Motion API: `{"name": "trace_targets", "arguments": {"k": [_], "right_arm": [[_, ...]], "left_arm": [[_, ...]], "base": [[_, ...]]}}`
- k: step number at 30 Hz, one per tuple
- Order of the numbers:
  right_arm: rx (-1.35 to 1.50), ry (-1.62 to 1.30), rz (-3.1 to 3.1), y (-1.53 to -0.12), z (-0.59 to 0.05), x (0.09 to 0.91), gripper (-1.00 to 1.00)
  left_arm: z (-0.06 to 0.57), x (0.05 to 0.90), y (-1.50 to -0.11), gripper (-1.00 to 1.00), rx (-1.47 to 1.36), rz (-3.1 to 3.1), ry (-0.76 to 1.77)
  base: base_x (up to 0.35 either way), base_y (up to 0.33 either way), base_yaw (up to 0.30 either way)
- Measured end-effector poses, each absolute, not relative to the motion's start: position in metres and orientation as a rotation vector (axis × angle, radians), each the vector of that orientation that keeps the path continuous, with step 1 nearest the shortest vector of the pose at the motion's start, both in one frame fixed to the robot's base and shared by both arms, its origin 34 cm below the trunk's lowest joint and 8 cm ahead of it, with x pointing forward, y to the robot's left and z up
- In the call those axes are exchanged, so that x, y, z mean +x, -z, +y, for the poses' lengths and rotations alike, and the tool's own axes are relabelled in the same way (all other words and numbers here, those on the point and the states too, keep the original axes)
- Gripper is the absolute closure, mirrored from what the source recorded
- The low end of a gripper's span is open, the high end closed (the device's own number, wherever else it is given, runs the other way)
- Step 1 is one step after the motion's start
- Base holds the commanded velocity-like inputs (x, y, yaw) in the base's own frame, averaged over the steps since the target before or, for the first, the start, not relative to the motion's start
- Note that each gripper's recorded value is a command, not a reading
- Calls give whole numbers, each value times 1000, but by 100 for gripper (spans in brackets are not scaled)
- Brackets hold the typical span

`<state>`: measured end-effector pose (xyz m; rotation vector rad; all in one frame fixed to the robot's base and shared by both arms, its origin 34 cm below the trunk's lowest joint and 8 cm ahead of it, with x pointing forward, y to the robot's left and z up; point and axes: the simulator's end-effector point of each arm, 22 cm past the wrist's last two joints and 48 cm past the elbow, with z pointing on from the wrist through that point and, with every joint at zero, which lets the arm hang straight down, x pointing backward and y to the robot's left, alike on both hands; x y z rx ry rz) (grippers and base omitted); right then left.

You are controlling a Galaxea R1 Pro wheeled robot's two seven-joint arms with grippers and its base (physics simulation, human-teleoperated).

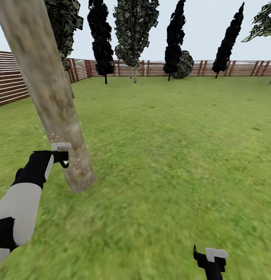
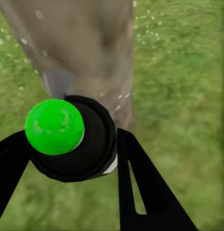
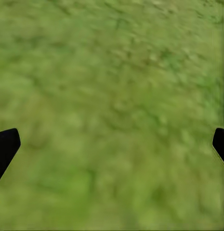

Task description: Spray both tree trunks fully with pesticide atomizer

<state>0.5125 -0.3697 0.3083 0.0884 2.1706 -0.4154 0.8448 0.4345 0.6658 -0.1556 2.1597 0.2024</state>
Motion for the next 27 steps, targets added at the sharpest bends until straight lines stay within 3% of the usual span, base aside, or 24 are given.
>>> {"name": "trace_targets", "arguments": {"k": [11, 20, 27], "right_arm": [[87, 415, 2171, -308, -369, 512, -100], [88, 415, 2172, -308, -369, 512, -100], [87, 414, 2172, -308, -369, 512, -100]], "left_arm": [[439, 843, -664, 100, -159, 2162, -214], [438, 840, -654, 100, -162, 2181, -220], [438, 839, -652, 100, -159, 2185, -223]], "base": [[125, -260, 167], [235, -192, 24], [241, -184, 259]]}}
